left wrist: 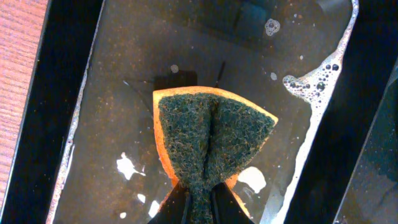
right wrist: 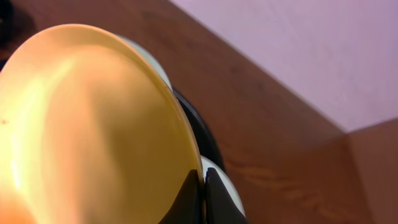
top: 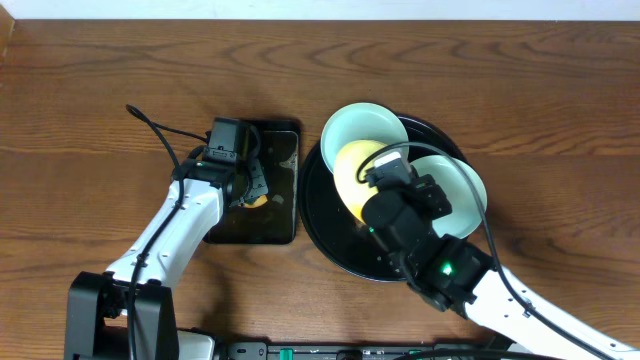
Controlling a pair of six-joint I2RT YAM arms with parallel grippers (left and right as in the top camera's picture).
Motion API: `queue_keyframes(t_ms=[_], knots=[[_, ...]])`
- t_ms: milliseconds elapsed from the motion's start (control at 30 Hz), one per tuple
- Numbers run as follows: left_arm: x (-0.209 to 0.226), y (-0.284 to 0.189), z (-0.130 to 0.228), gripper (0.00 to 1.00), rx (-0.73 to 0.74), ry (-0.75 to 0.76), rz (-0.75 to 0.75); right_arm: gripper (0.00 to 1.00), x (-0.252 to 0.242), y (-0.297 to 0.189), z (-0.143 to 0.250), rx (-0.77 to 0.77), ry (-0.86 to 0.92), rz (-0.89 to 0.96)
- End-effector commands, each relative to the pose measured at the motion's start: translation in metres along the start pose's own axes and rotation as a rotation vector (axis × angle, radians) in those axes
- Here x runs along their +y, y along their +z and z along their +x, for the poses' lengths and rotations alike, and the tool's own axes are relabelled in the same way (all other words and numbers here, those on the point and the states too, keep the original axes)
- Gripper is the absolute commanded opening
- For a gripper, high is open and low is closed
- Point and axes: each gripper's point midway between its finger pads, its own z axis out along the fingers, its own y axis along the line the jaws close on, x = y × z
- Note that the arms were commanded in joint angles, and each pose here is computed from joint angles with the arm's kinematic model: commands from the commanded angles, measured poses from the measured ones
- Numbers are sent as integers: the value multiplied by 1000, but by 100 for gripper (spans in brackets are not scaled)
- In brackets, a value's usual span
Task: Clean dirty plates on tray and stack at the side
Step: 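Lift the yellow plate with the right gripper and place it right of tray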
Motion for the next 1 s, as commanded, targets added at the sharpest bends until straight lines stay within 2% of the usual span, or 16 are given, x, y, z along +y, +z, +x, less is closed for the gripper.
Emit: queue_keyframes(t_ms=[0, 467, 800, 967], knots=[[5, 2, 2, 9, 3, 10, -17, 1, -23, -12, -19, -48, -33, 124], [5, 2, 3, 9, 3, 10, -17, 1, -21, -16, -26, -77, -10, 128], [7, 2, 5, 9, 13, 10, -23, 1, -40, 9, -1, 3, 409, 125], [7, 2, 5, 9, 14, 10, -23, 1, -80, 31, 27, 82, 596, 232]])
